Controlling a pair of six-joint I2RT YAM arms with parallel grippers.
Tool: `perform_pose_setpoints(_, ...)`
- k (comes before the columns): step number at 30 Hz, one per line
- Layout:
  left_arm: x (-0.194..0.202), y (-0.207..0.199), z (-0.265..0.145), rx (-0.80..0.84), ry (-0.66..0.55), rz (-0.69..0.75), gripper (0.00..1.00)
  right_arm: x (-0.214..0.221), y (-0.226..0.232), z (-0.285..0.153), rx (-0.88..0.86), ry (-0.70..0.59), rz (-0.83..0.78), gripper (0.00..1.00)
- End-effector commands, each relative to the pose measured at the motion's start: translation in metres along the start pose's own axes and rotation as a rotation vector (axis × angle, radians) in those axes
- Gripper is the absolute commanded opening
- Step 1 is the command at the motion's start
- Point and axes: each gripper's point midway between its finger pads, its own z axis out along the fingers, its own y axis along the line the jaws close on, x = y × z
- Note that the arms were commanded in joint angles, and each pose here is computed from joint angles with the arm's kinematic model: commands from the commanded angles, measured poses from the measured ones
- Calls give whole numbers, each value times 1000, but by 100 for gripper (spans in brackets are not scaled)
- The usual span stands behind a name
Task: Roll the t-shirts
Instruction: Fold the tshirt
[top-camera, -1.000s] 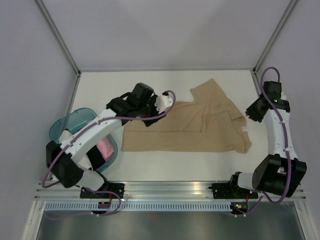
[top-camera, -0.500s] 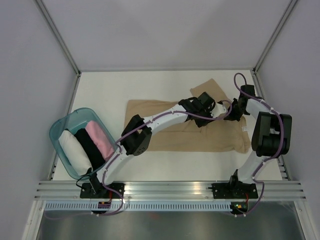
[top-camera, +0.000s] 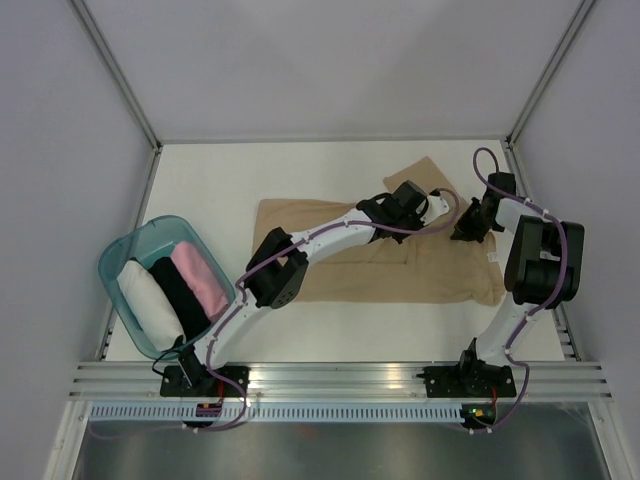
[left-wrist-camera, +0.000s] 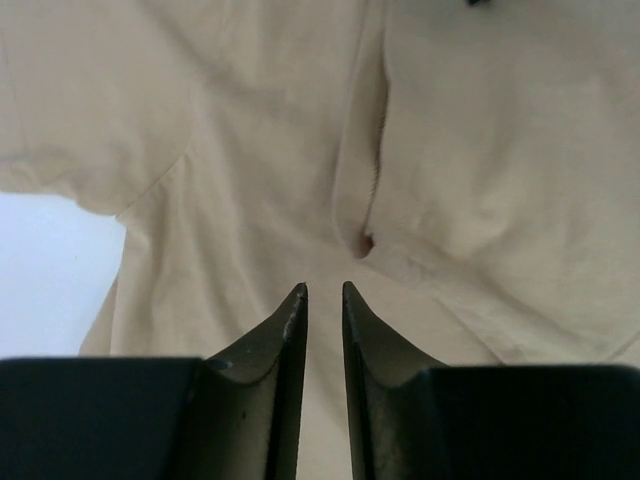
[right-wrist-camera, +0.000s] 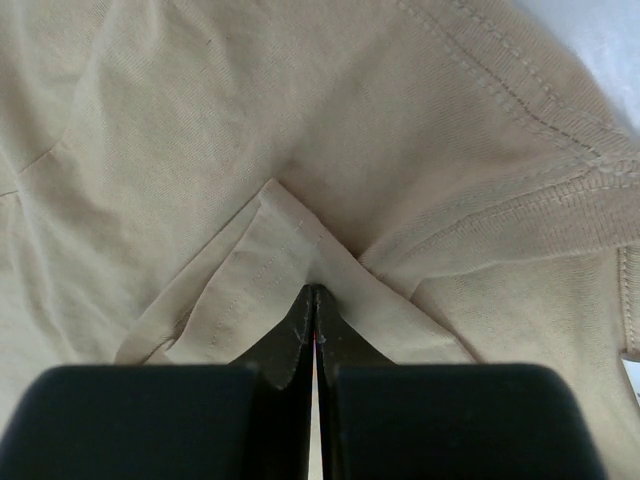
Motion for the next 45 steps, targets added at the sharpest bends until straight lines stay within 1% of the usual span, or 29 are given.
perform_pose_setpoints(1,1,19,11,-124,-1,-53,24,-17,-4,-2,4,-56,-21,0)
perform_pose_setpoints(2,-2,15,11,-100,-13,-52,23,-20,-1,-3,-10,-64,-26,0)
perform_pose_setpoints(4,-22,11,2,-68,-74,-37,24,-25,3,-10,-15,-81,-50,0)
perform_pose_setpoints(5,-32,11,-2,-71,-102,-17,24,-28,4,-15,-14,-97,-56,0)
perform_pose_setpoints(6,-49,12,-8,-84,-155,-5,24,-29,3,-17,-7,-107,-58,0)
perform_pose_setpoints(8,-64,13,-14,-84,-201,5,25,-33,10,-22,-39,-130,-52,0)
perform_pose_setpoints(11,-73,7,-15,-75,-227,21,26,-33,19,-28,-79,-128,-42,0)
perform_pose_setpoints(18,-51,-20,12,-23,-182,84,27,-29,16,-23,-74,-109,-19,0)
perform_pose_setpoints(20,-50,-23,17,-24,-188,100,27,-28,14,-20,-66,-103,-13,0)
perform_pose_setpoints(21,-51,-26,21,-40,-190,123,27,-28,13,-19,-62,-105,-8,0)
perform_pose_setpoints(22,-50,-20,23,-93,-180,153,26,-28,13,-16,-60,-102,-6,1)
perform_pose_setpoints(23,-45,-21,30,-102,-169,160,25,-28,13,-15,-60,-98,-7,0)
perform_pose_setpoints(25,-35,-18,33,-120,-143,160,23,-26,11,-12,-55,-88,-8,0)
perform_pose_setpoints(29,-2,-9,38,-123,-72,142,22,-28,8,-9,-49,-92,-11,0)
perform_pose_setpoints(32,10,-6,39,-127,-45,128,21,-30,4,-4,-44,-87,-4,0)
perform_pose_setpoints(35,17,-4,37,-130,-30,103,20,-30,-3,5,-31,-75,9,0)
perform_pose_setpoints(37,9,-6,29,-111,-44,65,20,-28,-10,13,-14,-57,23,0)
perform_pose_setpoints(40,4,-7,21,-97,-56,43,20,-29,-16,19,13,-52,30,0)
perform_pose_setpoints(45,12,0,20,-97,-39,31,20,-38,-17,10,34,-87,17,0)
